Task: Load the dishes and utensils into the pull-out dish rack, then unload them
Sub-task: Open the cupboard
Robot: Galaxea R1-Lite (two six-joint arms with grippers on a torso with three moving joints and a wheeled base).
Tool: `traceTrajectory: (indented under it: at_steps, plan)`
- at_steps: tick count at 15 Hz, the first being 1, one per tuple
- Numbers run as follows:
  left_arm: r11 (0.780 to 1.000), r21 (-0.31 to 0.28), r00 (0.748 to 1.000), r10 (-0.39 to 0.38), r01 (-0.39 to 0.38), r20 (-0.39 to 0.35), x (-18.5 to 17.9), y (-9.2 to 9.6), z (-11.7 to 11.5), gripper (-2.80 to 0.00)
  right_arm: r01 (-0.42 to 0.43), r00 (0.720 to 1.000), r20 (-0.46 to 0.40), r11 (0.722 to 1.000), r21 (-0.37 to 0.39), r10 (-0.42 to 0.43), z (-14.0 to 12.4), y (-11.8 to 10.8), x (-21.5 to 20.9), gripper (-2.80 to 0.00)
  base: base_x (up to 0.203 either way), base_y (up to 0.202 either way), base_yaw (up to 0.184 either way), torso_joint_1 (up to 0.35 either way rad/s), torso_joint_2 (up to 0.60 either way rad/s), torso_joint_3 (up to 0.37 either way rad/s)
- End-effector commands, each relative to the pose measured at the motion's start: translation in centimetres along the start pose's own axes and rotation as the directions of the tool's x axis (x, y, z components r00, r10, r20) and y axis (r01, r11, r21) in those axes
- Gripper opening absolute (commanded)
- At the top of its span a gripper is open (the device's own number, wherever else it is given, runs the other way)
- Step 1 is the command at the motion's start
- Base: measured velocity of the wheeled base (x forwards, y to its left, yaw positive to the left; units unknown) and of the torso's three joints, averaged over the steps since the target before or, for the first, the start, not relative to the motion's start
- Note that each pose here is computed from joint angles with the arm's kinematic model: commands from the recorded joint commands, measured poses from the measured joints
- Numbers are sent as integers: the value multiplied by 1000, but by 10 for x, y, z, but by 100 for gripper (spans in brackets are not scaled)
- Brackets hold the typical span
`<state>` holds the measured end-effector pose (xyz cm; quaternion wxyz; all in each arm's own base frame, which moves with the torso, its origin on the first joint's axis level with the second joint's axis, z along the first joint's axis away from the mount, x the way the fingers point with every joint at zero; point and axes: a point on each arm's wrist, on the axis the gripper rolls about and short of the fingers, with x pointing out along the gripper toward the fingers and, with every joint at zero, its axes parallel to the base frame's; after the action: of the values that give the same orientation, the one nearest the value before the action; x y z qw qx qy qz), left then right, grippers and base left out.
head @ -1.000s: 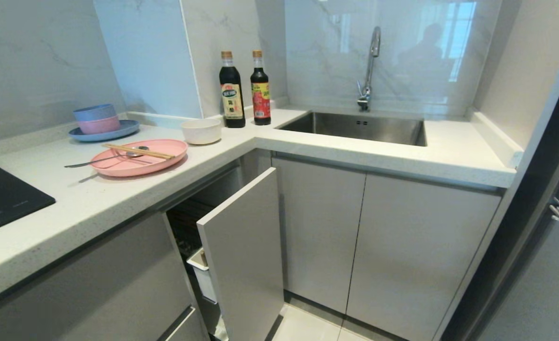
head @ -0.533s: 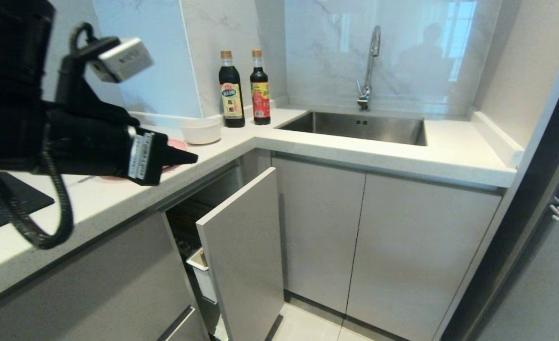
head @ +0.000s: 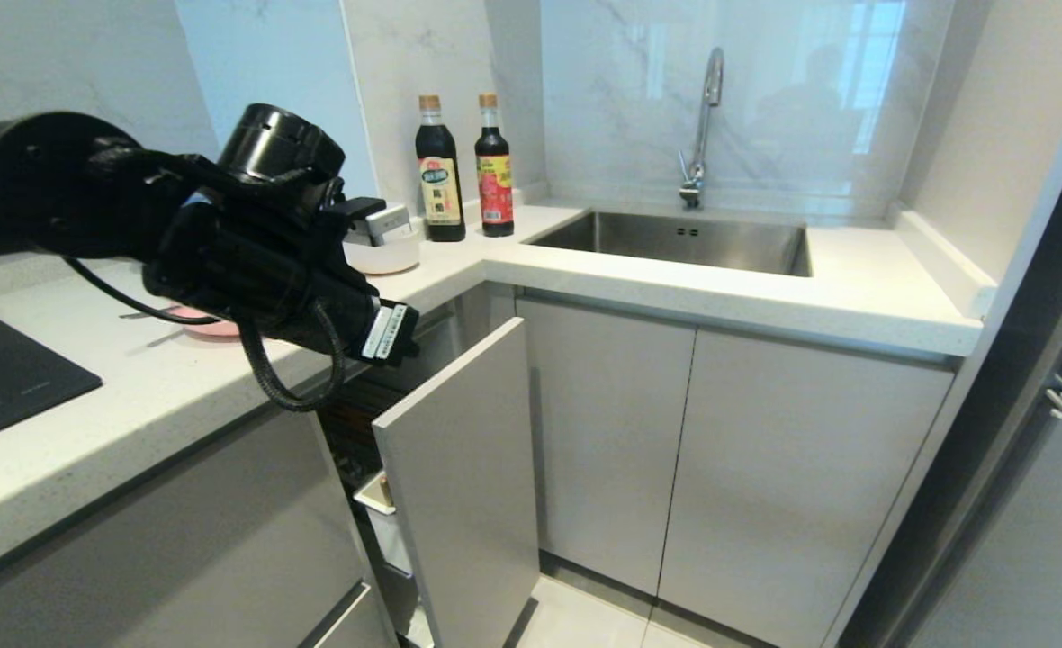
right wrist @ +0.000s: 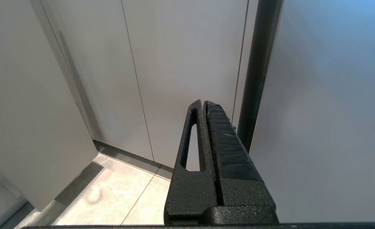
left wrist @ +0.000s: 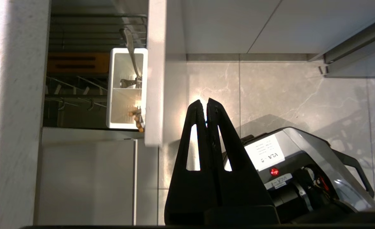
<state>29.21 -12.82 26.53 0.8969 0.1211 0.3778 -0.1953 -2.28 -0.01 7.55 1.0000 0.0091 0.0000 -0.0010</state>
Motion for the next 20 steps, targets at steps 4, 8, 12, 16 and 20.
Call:
traceTrajectory:
  at_steps: [4,8,12,16,20]
  plan:
    - [997,-16,991,76,-79,-108,65,11,7,-280,0,1000,-2,1000,0,0,0,0,0,-280,0,0,0,0,0,0]
    - [987,-17,982,155,-158,-109,74,17,12,-280,0,1000,-2,1000,0,0,0,0,0,-280,0,0,0,0,0,0]
    - [974,-7,966,222,-225,-132,85,19,11,-280,0,1000,-2,1000,0,0,0,0,0,-280,0,0,0,0,0,0]
    - [960,-6,947,275,-279,-166,100,22,7,-280,0,1000,-2,1000,0,0,0,0,0,-280,0,0,0,0,0,0]
    - [961,-16,946,270,-277,-177,102,23,5,-280,0,1000,-2,1000,0,0,0,0,0,-280,0,0,0,0,0,0]
